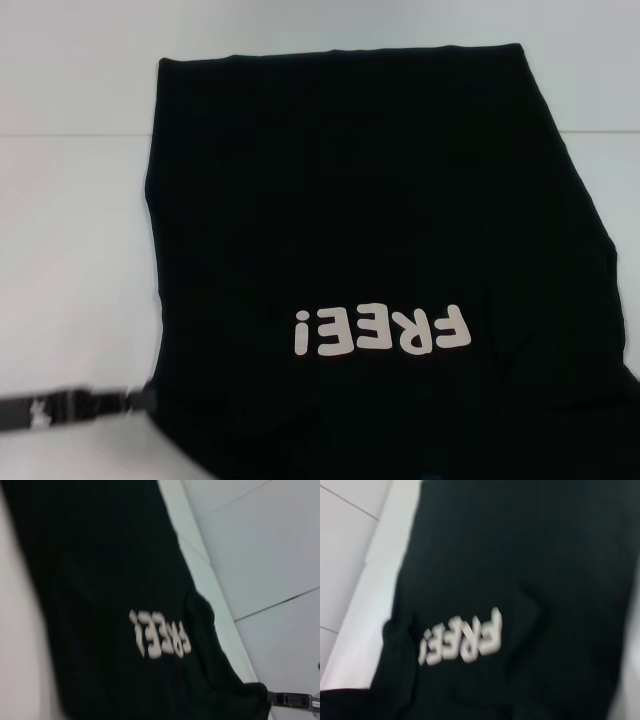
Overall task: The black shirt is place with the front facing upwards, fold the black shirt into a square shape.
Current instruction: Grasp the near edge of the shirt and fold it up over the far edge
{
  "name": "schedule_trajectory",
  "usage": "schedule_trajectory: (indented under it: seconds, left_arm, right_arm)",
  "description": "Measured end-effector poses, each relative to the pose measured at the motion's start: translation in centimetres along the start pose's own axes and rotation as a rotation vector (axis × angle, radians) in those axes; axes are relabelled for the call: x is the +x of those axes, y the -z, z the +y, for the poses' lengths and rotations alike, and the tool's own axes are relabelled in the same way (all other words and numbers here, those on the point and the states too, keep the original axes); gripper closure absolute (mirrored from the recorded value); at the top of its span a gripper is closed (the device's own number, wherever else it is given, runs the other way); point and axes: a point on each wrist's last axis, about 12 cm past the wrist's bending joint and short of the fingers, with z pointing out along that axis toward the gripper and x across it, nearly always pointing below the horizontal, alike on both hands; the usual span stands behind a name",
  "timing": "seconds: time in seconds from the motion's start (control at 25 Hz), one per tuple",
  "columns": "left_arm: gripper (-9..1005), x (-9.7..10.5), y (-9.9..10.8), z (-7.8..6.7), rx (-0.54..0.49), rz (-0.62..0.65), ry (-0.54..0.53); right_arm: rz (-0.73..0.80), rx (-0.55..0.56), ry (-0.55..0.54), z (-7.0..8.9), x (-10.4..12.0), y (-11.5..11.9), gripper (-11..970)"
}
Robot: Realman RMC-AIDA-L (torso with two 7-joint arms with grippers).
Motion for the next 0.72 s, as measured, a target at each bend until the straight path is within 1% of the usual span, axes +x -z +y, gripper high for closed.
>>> schedule_trajectory:
  seconds: [0.12,0.16,0.28,0.32,0.44,0.52,0.6,0.72]
  left_arm:
    - [970,-3.0,-1.5,-0.3,-0.015,-0.041,-0.044]
    - [970,-4.4,-2.1,-0.5,-0.019,-0.063,-0.062]
    - [969,-8.0,-3.6,-1.0,-0.045,-0.134,-0.097]
    - [969,-8.6,-3.9,-1.0,-0.053,-0.15,-0.103]
    - [968,-11.8,-5.4,-1.6,-0.096,-0.228,-0.135]
    - [967,-12.9,-6.1,-1.7,-0.124,-0.256,-0.147]
    - [966,-14.8,-7.5,-2.0,-0.178,-0.298,-0.174]
    - [966,-16.3,-8.7,-2.4,-0.22,-0.34,-0.208]
  right_arm:
    - [-0.02,-0.007,0.064,0.9,-3.1,-1.1,908]
    - [-0.027,-0.007,0.083,1.2,-4.1,-1.4,908]
    - [-0.055,0.014,0.146,2.2,-7.5,-2.4,909]
    - [-0.064,0.021,0.166,2.5,-8.6,-2.8,909]
    - [-0.09,0.055,0.211,3.3,-11.7,-3.8,909]
    - [-0.101,0.084,0.231,3.6,-13.3,-4.5,909]
    - [-0.113,0.119,0.257,3.9,-14.9,-5.2,909]
    - [-0.145,0.182,0.295,4.5,-17.0,-6.3,909]
